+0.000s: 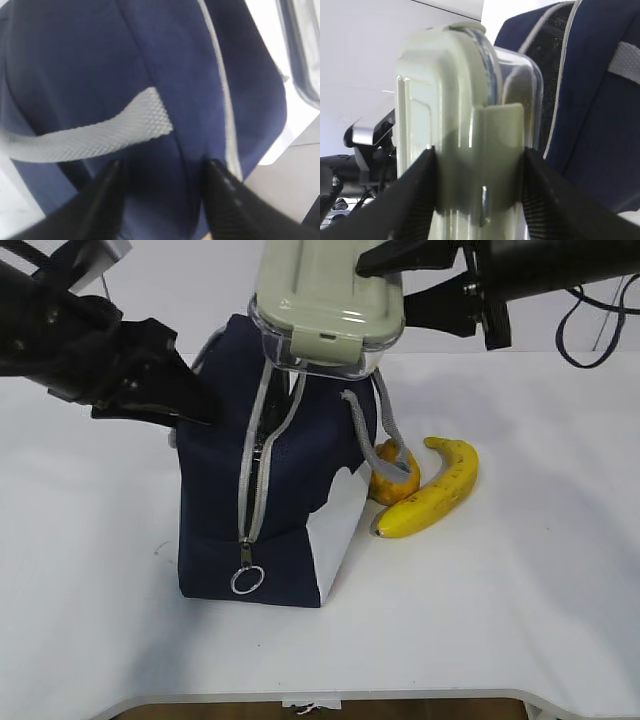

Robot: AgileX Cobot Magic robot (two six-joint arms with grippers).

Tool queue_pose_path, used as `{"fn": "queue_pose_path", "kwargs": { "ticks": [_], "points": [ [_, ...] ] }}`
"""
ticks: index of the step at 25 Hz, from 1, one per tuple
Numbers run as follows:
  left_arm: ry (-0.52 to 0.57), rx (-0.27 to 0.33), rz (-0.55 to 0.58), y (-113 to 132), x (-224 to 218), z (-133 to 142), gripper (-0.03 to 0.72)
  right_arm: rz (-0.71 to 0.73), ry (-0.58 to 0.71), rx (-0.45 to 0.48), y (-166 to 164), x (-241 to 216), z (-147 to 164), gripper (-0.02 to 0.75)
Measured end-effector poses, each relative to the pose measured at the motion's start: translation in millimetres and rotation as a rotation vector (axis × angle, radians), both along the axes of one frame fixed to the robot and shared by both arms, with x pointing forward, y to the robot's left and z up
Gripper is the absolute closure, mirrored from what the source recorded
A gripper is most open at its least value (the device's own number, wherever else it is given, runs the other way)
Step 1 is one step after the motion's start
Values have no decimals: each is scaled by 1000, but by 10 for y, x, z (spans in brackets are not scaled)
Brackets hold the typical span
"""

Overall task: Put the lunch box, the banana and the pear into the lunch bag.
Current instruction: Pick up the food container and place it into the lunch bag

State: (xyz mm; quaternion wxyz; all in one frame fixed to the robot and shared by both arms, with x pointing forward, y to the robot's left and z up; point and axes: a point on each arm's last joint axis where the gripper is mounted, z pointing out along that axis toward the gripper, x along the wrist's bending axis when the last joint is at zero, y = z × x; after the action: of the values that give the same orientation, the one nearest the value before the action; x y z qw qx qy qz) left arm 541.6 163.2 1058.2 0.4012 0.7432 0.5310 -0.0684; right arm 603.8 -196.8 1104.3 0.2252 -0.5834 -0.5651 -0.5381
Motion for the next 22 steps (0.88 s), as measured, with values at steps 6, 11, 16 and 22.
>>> {"fn": "queue_pose_path", "kwargs": {
  "ticks": [6, 11, 16, 22],
  "points": [
    [-25, 4, -12, -17, 36, 65, 683, 4, 26, -3, 26, 44, -100, 363],
    [-29, 6, -16, -18, 38, 74, 691, 3, 32, -7, 58, 51, -133, 363],
    [-29, 6, -16, -18, 38, 74, 691, 12, 19, -19, 240, 27, -138, 363],
    [-29, 8, -17, -17, 37, 73, 691, -15, 11, -151, 227, 111, -342, 363]
  ]
}}
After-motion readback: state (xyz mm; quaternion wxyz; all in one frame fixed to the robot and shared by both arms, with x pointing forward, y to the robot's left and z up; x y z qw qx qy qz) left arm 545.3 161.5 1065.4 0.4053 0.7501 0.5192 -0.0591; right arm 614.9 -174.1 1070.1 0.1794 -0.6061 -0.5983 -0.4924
